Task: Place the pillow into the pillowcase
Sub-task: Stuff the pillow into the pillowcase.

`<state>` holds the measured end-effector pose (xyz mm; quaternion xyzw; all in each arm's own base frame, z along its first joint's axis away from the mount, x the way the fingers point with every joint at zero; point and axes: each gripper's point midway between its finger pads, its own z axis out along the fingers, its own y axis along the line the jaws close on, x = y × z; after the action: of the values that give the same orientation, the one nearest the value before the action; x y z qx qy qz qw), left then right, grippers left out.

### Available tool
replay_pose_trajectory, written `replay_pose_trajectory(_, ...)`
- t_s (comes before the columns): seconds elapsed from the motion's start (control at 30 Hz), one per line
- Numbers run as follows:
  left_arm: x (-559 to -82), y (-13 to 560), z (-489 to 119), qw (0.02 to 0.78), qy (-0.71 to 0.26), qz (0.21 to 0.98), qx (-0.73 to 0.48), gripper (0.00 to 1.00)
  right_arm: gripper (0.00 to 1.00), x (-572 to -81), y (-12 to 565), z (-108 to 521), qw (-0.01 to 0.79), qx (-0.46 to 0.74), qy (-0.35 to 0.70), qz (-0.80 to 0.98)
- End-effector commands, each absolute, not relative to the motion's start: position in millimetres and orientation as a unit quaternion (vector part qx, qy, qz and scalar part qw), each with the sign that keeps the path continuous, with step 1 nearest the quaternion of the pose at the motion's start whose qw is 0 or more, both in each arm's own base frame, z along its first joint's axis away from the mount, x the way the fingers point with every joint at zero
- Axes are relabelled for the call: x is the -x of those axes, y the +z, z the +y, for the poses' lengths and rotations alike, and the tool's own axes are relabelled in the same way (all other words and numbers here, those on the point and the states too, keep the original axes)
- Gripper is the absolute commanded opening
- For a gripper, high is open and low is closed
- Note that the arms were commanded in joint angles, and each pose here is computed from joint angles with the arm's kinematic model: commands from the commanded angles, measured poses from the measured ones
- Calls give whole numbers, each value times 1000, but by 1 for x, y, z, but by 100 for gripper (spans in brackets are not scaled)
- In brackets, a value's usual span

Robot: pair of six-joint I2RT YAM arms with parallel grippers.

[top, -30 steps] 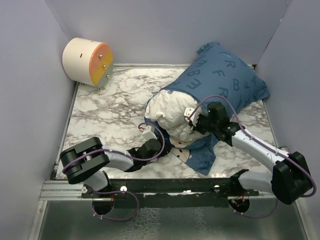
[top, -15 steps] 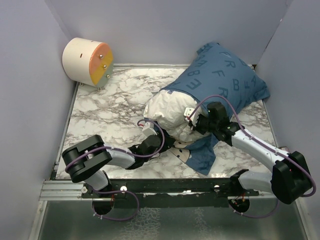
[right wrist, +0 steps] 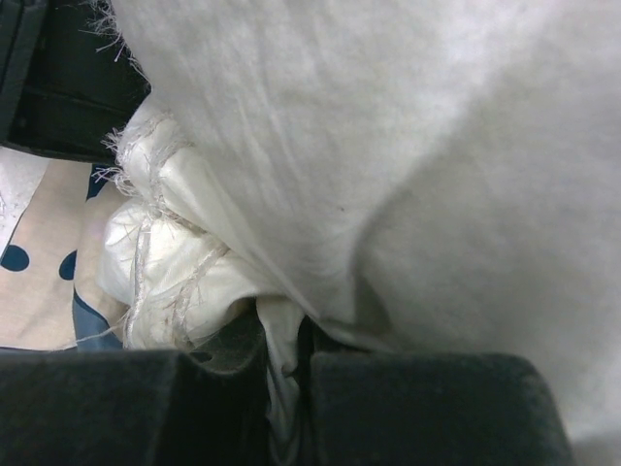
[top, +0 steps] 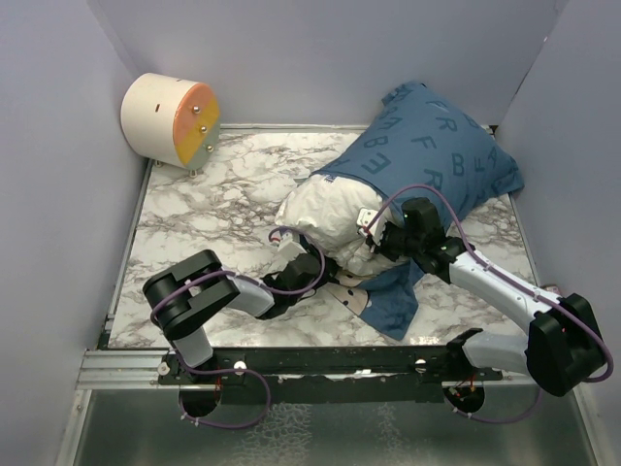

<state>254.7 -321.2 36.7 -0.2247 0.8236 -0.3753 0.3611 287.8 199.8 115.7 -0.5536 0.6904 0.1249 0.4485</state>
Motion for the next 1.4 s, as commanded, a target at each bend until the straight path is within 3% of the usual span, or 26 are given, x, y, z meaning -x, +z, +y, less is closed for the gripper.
replay_pose_trajectory(0.0, -268, 27, -315, 368, -344, 823, 262, 43, 1, -298, 116, 195, 452, 542, 116, 699)
replay_pose_trajectory(0.37, -274, 41, -316, 387, -361, 807, 264, 45, 1, -297, 113, 196, 447, 543, 122, 701)
replay_pose_trajectory(0.6, -293, 20, -325, 369, -324, 827, 274, 45, 1, -297, 113, 196, 446, 543, 120, 701)
replay_pose_trajectory(0.77, -300, 37, -322, 397, -369, 787, 293, 45, 1, -298, 128, 197, 464, 535, 119, 696)
replay_pose_trajectory(1.0, -316, 55, -324, 445, -402, 747, 287, 38, 1, -298, 168, 209, 497, 514, 150, 683)
replay_pose_trajectory(1.23, -331, 38, -328, 446, -384, 749, 305, 27, 1, -302, 152, 202, 482, 510, 135, 700)
replay_pose_trajectory(1.37, -336, 38, -330, 450, -395, 742, 300, 26, 1, -313, 127, 190, 455, 504, 96, 728)
